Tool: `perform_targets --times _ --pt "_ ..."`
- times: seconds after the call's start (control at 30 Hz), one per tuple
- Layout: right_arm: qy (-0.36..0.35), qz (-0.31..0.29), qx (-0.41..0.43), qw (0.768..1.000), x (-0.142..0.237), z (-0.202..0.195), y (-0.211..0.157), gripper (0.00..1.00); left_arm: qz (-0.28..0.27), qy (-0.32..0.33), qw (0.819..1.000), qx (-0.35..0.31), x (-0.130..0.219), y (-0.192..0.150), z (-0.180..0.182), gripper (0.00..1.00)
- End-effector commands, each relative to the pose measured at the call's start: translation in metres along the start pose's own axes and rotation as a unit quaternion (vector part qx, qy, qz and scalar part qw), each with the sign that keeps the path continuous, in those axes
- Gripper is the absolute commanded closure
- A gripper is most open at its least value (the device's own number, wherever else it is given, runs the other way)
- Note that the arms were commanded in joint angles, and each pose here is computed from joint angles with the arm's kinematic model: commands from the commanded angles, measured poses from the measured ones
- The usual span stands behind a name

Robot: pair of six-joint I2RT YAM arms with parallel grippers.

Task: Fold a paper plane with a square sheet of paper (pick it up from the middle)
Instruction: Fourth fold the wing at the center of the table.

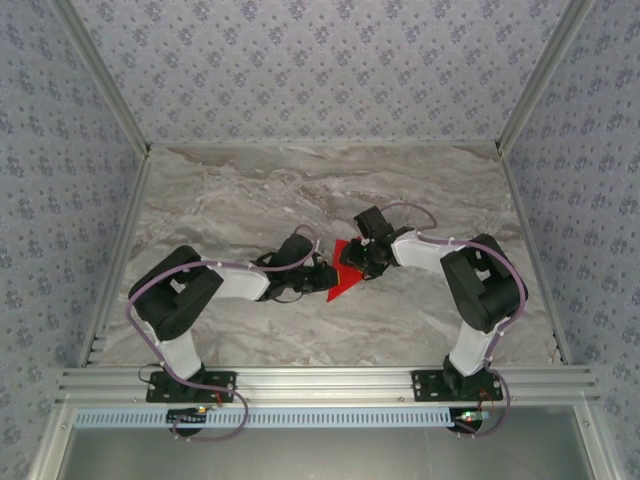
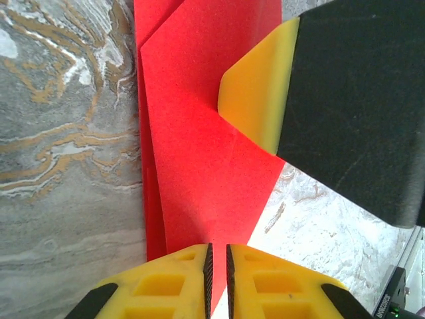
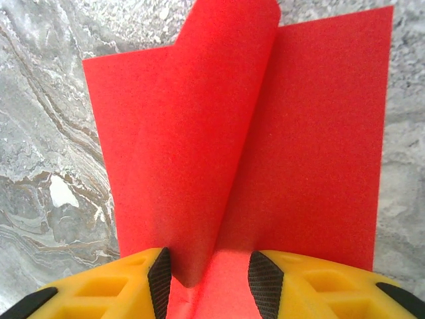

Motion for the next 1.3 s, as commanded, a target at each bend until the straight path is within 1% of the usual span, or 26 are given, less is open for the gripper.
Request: perform_targets --times 0.0,1.07,1.27 --pt "-0.198 0.075 -0.029 0.977 -0.032 -0.105 -0.051 0.54 0.001 0.017 1.000 -0.008 -0.003 0.001 0.003 0.84" --pt "-0.246 0.096 -0.017 0.964 -0.044 -0.115 -0.060 0.55 0.022 0.044 0.999 -0.003 -0.008 -0.008 0.017 0.84" --pt "-0.267 0.094 -0.006 0.959 -0.045 -0.118 -0.062 0.55 0.029 0.054 0.998 0.000 -0.008 -0.011 0.021 0.85"
Point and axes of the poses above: each hand's point on the last joint's axis, 136 mm out from that joint toward the fingers, its own x axis back along the fingers, its own z axis along the line the jaws close on, y = z × x, the point moved 2 cm from there along x, back along the fingers, and after that the axes turned 6 degrees about -x, right-handed, at the moved point
